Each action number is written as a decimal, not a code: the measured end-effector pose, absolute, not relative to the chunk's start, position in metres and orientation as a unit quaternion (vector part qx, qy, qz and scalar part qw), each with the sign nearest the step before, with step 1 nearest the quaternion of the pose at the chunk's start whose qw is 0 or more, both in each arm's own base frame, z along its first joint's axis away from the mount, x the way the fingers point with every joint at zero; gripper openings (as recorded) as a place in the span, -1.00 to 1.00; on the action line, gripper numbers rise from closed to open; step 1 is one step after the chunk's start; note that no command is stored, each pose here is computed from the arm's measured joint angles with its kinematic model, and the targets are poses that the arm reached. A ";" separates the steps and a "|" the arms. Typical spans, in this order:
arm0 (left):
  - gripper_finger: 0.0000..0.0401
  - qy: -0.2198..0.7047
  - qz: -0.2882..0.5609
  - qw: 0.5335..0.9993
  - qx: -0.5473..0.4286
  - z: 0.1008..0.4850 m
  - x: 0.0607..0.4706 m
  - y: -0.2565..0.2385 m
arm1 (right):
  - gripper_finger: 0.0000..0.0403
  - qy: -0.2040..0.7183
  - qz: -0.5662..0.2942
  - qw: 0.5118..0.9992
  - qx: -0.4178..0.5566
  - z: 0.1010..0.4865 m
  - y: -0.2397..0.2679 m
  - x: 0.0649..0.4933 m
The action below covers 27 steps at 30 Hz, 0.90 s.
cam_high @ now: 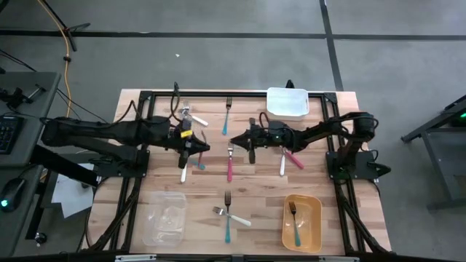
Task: Sort silverware by color (type)
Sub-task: Put the top middle pink fork into the transparent bin
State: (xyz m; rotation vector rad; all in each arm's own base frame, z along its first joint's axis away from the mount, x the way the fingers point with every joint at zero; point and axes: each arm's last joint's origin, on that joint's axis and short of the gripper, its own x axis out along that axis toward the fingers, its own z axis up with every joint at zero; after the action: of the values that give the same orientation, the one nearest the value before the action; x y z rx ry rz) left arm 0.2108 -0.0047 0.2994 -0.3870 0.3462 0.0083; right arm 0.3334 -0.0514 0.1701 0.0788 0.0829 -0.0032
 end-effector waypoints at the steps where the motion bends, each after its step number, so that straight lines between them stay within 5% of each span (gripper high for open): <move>1: -0.92 0.192 0.003 0.959 -0.209 0.303 0.211 -0.009 | -0.94 0.041 -0.005 0.998 0.038 0.170 -0.053 0.328; 16: -0.92 0.432 0.069 0.780 -0.447 0.307 0.208 -0.106 | -0.98 0.060 -0.061 0.995 0.046 0.162 -0.066 0.294; 22: -0.92 0.525 0.153 0.688 -0.477 0.285 0.187 -0.153 | -1.00 0.060 -0.061 0.995 0.045 0.160 -0.066 0.293; 27: -0.92 0.539 0.204 0.658 -0.484 0.264 0.184 -0.182 | -1.00 0.060 -0.060 0.995 0.044 0.160 -0.066 0.293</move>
State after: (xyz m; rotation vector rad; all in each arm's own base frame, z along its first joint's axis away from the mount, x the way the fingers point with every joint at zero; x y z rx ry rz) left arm 0.1839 -0.1815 0.2640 -1.0971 1.2209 0.4618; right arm 0.2928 -0.0656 0.1602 0.0881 0.1207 -0.1207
